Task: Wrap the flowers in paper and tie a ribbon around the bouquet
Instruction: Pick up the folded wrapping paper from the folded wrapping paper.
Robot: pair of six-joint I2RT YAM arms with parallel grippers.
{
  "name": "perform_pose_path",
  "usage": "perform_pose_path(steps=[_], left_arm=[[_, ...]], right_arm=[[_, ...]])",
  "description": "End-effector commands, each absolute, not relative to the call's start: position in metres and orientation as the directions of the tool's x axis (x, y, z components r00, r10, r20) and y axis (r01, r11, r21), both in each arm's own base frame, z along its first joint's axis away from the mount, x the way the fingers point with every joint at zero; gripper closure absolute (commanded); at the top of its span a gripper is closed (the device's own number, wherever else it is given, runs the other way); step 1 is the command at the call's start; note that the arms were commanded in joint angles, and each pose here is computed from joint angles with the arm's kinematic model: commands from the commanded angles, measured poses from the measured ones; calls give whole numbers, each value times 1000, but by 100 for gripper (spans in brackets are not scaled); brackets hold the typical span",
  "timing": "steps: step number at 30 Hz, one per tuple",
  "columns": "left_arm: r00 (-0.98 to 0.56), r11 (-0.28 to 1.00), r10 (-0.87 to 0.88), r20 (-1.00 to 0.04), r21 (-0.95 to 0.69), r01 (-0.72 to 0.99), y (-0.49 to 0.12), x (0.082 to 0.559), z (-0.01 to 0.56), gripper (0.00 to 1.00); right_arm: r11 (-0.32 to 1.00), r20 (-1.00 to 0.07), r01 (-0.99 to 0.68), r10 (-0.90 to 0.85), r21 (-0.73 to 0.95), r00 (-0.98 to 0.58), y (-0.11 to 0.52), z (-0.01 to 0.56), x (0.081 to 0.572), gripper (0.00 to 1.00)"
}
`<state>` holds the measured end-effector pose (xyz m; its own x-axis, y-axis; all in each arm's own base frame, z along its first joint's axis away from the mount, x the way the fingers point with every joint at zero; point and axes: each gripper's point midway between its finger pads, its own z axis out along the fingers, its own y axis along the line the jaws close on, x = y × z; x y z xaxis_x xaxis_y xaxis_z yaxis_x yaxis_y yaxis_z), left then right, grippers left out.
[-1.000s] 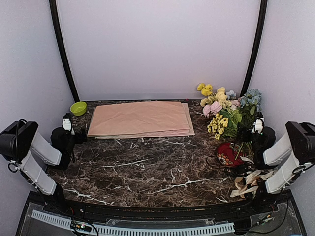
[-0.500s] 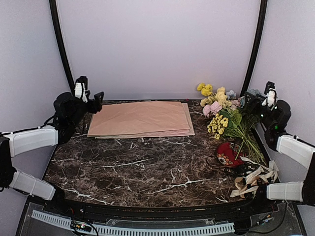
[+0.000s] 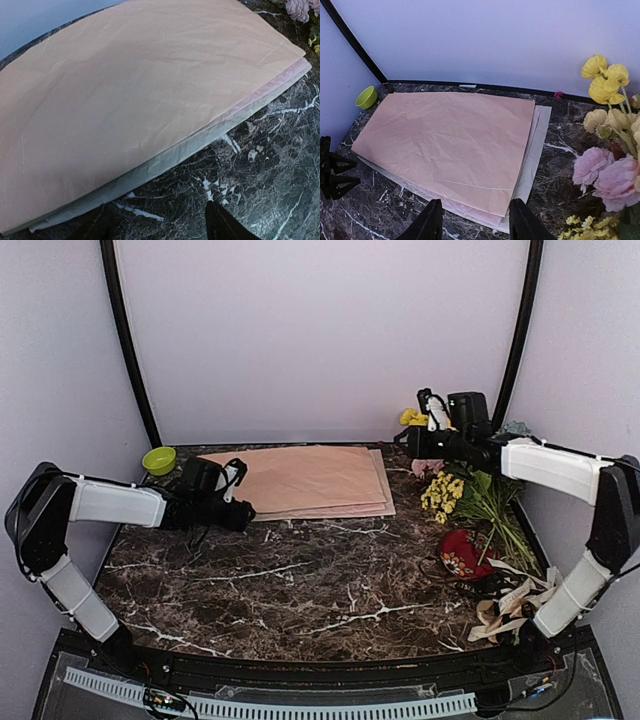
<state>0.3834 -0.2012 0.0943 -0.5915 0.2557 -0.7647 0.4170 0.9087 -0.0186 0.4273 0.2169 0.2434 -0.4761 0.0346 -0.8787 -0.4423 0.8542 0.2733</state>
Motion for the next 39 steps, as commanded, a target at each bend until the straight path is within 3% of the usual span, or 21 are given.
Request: perform_pose_path(steps=[1,12,18,21,25,32,39], left_arm=[[-653,921,227,-723,-58,385,-203,382,84,36],[-671,918,250,-698,-48,393,-207,385,59,36],[-669,916,256,-698,-46,398,-211,391,56,36],[-651,913,269,-710,-29,408,-213,396,62,35],[-552,860,340,-761,15,510,-235,405,86,33],[-344,736,466,-815,141,662,-275,418,101,25],[-104,502,655,-749,329,800,-312,423,88,21]], right_arm=[[884,-748,-301,80,358,-659,229,203,450,55],[913,-554,-137,110,385,-825,243,109,486,53],[915,-509,-80,147,397,-848,245,83,494,54],[920,-524,-128,93,370,-847,252,81,493,58],[932,-554,-158,53,326,-831,251,87,492,57],[939,-511,-89,99,331,-854,243,73,490,51],[928,-501,-115,86,356,-861,249,74,487,51]])
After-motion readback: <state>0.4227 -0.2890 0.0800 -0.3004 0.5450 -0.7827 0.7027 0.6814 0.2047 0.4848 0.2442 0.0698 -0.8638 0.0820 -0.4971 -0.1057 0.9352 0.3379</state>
